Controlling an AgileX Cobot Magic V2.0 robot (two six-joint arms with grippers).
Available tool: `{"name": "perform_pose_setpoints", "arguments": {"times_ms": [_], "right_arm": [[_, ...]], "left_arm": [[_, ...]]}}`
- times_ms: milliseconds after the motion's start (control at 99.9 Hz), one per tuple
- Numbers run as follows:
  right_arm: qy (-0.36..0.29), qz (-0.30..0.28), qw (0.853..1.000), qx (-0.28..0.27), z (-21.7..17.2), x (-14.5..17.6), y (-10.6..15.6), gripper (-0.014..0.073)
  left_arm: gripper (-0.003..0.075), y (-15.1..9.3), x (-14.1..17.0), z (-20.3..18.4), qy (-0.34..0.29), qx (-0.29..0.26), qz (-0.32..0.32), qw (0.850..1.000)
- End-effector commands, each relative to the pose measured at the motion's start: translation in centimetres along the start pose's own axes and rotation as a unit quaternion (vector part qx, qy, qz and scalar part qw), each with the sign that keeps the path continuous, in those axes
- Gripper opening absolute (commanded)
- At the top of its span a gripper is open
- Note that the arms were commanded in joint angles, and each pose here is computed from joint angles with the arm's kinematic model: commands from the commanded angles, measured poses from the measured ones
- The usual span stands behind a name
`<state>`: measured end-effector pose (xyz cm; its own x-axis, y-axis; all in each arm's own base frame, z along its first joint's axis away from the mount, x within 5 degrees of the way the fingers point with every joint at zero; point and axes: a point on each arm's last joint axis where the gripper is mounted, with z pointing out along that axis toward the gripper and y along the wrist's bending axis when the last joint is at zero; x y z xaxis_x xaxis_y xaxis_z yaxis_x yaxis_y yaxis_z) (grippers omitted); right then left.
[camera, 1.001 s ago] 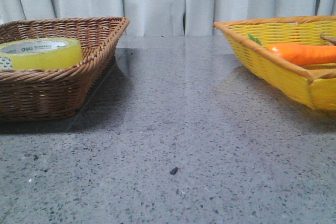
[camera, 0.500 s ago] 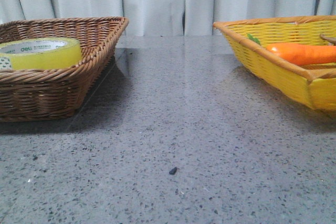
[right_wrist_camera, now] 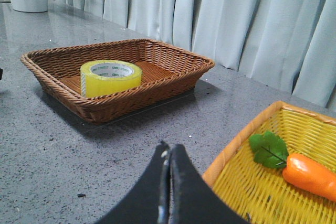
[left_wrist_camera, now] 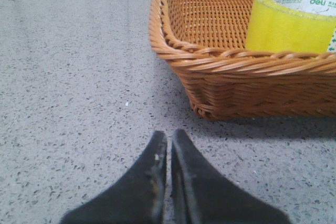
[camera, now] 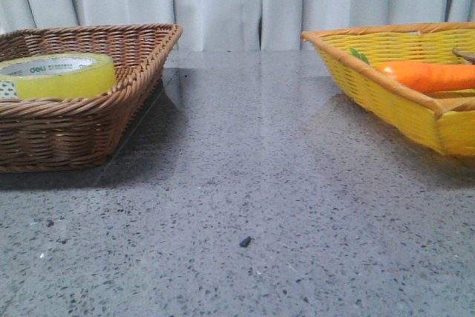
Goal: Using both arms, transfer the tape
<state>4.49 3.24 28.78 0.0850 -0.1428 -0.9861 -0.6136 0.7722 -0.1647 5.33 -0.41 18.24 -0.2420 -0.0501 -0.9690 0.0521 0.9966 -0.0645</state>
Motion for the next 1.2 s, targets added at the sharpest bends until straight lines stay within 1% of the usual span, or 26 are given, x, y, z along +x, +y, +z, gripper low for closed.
{"name": "perform_pose_setpoints", "arguments": {"times_ms": [0, 200, 350, 440, 560, 680, 771, 821, 881, 991, 1041, 1191], "right_arm": [[-0.049, -0.008, 0.999, 0.002, -0.1, -1.5, -0.1, -0.0066], [-0.051, -0.008, 0.999, 0.004, -0.3, -1.3, -0.1, -0.0066], [-0.051, -0.012, 0.998, 0.037, 0.2, 0.0, -0.2, -0.0066], [-0.057, -0.016, 0.995, 0.079, 0.6, 1.3, -0.4, -0.0066], [-0.084, -0.019, 0.986, 0.144, 0.8, 3.1, -0.8, -0.0066], [-0.121, -0.018, 0.969, 0.213, 0.6, 4.7, -1.3, -0.0066], [-0.129, -0.021, 0.958, 0.257, 0.3, 6.2, -1.5, -0.0066], [-0.099, -0.017, 0.953, 0.286, 0.0, 6.6, -1.8, -0.0066], [-0.094, -0.019, 0.947, 0.306, -0.3, 6.8, -1.9, -0.0066], [-0.063, -0.015, 0.936, 0.345, -1.0, 7.5, -2.0, -0.0066], [-0.048, -0.010, 0.934, 0.355, -1.2, 7.9, -1.9, -0.0066], [0.050, 0.028, 0.931, 0.362, -1.3, 9.8, -2.0, -0.0066]], "left_arm": [[-0.0021, 0.0, -0.3, -0.1, -0.036, 0.002, -0.010, 0.999], [-0.0020, 0.0, -0.3, -0.1, -0.036, 0.002, -0.010, 0.999], [-0.0021, 0.0, -0.3, -0.1, -0.036, 0.002, -0.010, 0.999], [-0.0021, 0.0, -0.3, -0.1, -0.036, 0.002, -0.010, 0.999], [-0.0021, 0.0, -0.3, -0.1, -0.036, 0.002, -0.010, 0.999], [-0.0021, 0.0, -0.3, -0.1, -0.036, 0.002, -0.010, 0.999], [-0.0021, 0.0, -0.3, -0.1, -0.036, 0.002, -0.010, 0.999], [-0.0021, 0.0, -0.3, -0.1, -0.036, 0.002, -0.010, 0.999], [-0.0021, 0.0, -0.3, -0.1, -0.036, 0.002, -0.010, 0.999], [-0.0021, 0.0, -0.3, -0.1, -0.036, 0.002, -0.010, 0.999], [-0.0021, 0.0, -0.3, -0.1, -0.036, 0.002, -0.010, 0.999], [-0.0021, 0.0, -0.3, -0.1, -0.036, 0.002, -0.010, 0.999]]}}
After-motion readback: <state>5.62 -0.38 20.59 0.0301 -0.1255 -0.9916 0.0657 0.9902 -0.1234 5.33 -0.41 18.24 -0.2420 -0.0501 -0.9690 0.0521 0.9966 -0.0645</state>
